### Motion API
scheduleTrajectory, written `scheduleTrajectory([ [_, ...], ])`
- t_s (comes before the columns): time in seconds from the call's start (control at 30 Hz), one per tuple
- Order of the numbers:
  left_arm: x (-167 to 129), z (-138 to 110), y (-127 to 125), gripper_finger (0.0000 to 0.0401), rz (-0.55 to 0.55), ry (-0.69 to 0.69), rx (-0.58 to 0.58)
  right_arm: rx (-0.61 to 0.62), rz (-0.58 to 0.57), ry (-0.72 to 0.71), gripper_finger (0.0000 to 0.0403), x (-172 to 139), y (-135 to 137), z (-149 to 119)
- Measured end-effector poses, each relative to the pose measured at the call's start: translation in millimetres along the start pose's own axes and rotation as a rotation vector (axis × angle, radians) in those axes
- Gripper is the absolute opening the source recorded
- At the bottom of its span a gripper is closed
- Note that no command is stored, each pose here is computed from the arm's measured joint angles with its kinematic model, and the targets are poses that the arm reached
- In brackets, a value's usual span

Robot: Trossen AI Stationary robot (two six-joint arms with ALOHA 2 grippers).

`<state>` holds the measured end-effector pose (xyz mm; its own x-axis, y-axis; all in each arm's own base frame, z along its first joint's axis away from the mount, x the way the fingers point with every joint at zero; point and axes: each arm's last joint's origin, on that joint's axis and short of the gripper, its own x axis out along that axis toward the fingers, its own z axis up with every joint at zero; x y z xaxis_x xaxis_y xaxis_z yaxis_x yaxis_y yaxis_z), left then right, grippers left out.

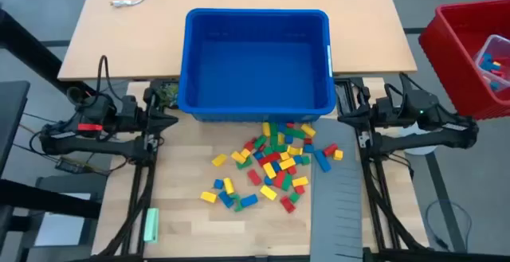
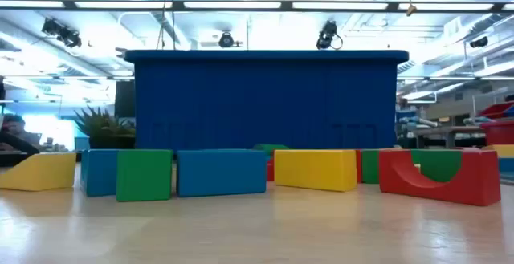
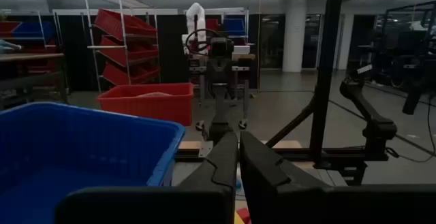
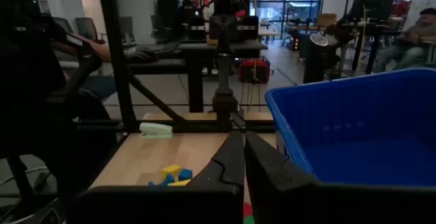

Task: Sort blocks

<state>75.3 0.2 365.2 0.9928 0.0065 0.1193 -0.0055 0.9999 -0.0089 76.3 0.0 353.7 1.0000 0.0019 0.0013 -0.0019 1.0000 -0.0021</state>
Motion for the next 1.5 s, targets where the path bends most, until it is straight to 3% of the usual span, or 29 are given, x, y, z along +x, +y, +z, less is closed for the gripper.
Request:
scheduleTrajectory([
  [1.5, 0.0, 0.0, 0.0, 0.0026, 0.0, 0.0, 0.001, 0.0, -0.001, 0.0, 0.0006, 0.0, 0.0, 0.0],
])
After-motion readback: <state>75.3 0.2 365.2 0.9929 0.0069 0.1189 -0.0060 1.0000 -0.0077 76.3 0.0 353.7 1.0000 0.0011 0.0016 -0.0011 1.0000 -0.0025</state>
